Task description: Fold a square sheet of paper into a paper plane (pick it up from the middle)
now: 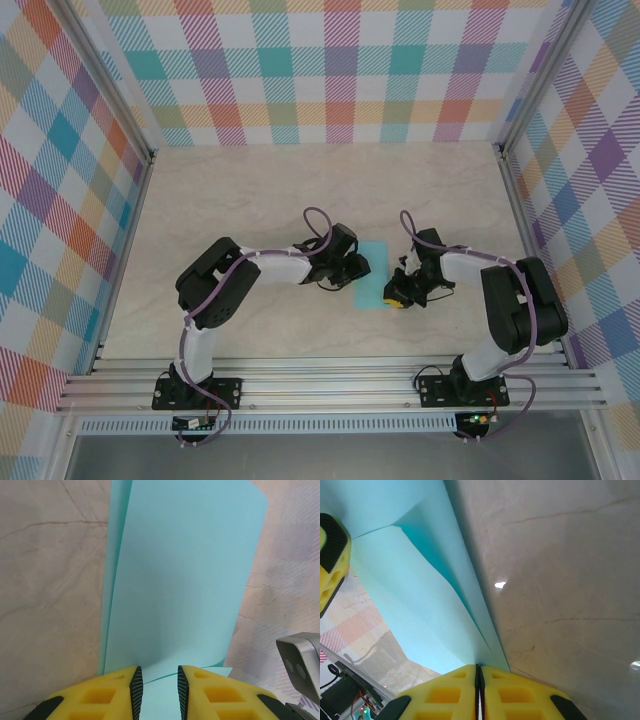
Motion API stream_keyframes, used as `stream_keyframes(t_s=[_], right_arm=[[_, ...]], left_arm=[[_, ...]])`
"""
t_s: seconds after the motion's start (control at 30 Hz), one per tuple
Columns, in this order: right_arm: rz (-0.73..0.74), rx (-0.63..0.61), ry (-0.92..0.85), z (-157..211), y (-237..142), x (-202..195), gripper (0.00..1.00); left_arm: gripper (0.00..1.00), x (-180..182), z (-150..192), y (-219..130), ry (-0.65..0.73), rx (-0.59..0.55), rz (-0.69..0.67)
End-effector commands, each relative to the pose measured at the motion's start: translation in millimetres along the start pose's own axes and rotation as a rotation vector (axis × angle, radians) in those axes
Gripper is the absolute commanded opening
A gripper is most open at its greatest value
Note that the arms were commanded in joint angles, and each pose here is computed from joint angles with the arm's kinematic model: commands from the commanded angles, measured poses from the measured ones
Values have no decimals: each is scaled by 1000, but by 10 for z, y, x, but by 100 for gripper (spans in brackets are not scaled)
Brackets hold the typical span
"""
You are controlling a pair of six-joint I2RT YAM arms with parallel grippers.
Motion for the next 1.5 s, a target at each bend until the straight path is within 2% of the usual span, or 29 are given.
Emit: stream_keyframes(t_s=[0.0,0.33,0.57,0.67,1.0,1.47], right_arm=[[81,49,30,147,34,-127,11],[64,43,31,129,39,-114,12],[55,37,24,106,22,-88,12],[51,35,21,101,18,-79,12],[62,39,17,123,16,-93,12],[62,29,17,137,19,-104,12]], left_arm=[[28,298,-223,35,-7,-84,-165],[30,93,-395,-283,79,-139,-148],[31,-166,-275,-559,109,-118,-1],[30,-274,-176,-597,127,-65,76],[28,-362,113,-356,124,49,171],[28,-231,161,49,95,115,150]])
Point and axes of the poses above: each hand's point on the last joint's axis, 136 mm out from that joint toward the fingers, its own y axis out along the fingers, its own x axis along the line the jaws close on, z = x × y, the point moved 10 cm from there along -y, back along the fingers, and after that the axes turned 11 degrees about -y, right-handed, at the moved point
